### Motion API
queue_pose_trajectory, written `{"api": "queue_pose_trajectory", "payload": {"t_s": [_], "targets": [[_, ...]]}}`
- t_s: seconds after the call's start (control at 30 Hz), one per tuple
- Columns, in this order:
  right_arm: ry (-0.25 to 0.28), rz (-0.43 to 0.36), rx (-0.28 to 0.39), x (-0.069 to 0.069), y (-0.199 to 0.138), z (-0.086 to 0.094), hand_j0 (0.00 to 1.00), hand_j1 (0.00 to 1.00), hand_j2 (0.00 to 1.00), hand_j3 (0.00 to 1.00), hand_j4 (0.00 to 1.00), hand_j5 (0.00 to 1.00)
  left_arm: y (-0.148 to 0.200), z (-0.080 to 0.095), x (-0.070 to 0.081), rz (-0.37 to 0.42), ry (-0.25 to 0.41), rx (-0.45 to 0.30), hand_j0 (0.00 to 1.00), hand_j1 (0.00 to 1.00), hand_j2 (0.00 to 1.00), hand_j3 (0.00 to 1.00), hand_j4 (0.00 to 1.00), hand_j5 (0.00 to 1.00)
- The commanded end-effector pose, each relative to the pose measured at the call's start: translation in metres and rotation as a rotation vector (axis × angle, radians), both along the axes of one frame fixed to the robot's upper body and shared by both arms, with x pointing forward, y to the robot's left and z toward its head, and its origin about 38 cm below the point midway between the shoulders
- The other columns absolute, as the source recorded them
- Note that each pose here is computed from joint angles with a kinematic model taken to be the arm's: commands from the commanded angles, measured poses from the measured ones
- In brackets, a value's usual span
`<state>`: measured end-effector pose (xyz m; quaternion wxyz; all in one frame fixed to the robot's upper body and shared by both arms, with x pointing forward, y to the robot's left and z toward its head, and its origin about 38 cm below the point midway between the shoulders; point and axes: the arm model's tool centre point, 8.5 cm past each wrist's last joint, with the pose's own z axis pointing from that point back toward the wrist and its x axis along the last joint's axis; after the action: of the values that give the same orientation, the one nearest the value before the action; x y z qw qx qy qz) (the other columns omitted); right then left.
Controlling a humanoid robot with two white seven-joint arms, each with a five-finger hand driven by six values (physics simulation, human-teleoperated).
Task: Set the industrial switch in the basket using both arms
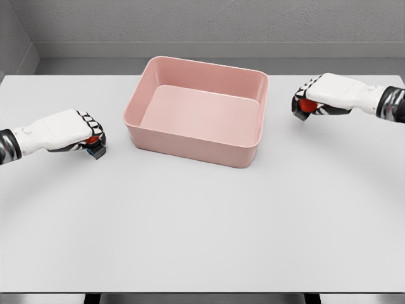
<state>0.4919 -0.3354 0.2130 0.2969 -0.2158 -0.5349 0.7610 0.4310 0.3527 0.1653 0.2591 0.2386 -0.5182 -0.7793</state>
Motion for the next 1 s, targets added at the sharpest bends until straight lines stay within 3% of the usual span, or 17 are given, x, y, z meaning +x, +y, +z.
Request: {"api": "queue_pose_trajectory", "payload": {"t_s": [0.0,0.13,0.43,0.73,0.97], "targets": [[-0.003,-0.004,0.008,0.000,-0.001,0.002,0.51,0.51,0.51,0.51,0.51,0.51,0.002,0.003,0.000,0.008,-0.001,-0.014,0.42,0.42,0.42,0.42,0.42,0.42],[-0.012,-0.001,0.012,0.001,0.000,0.006,0.51,0.51,0.51,0.51,0.51,0.51,0.005,0.007,0.001,0.017,-0.006,-0.026,0.42,0.42,0.42,0.42,0.42,0.42],[-0.053,0.013,0.023,0.008,0.007,0.026,0.50,0.50,0.50,0.50,0.50,0.50,0.009,0.044,0.011,0.015,-0.074,-0.028,0.42,0.42,0.42,0.42,0.42,0.42],[-0.086,0.032,0.040,0.011,0.015,0.040,0.50,0.50,0.50,0.50,0.50,0.50,-0.013,0.089,0.018,-0.052,-0.165,-0.055,0.40,0.40,0.40,0.40,0.40,0.40],[-0.114,0.057,0.058,0.012,0.025,0.053,0.50,0.50,0.50,0.50,0.50,0.50,-0.021,0.104,0.020,-0.078,-0.199,-0.060,0.41,0.41,0.41,0.41,0.41,0.41]]}}
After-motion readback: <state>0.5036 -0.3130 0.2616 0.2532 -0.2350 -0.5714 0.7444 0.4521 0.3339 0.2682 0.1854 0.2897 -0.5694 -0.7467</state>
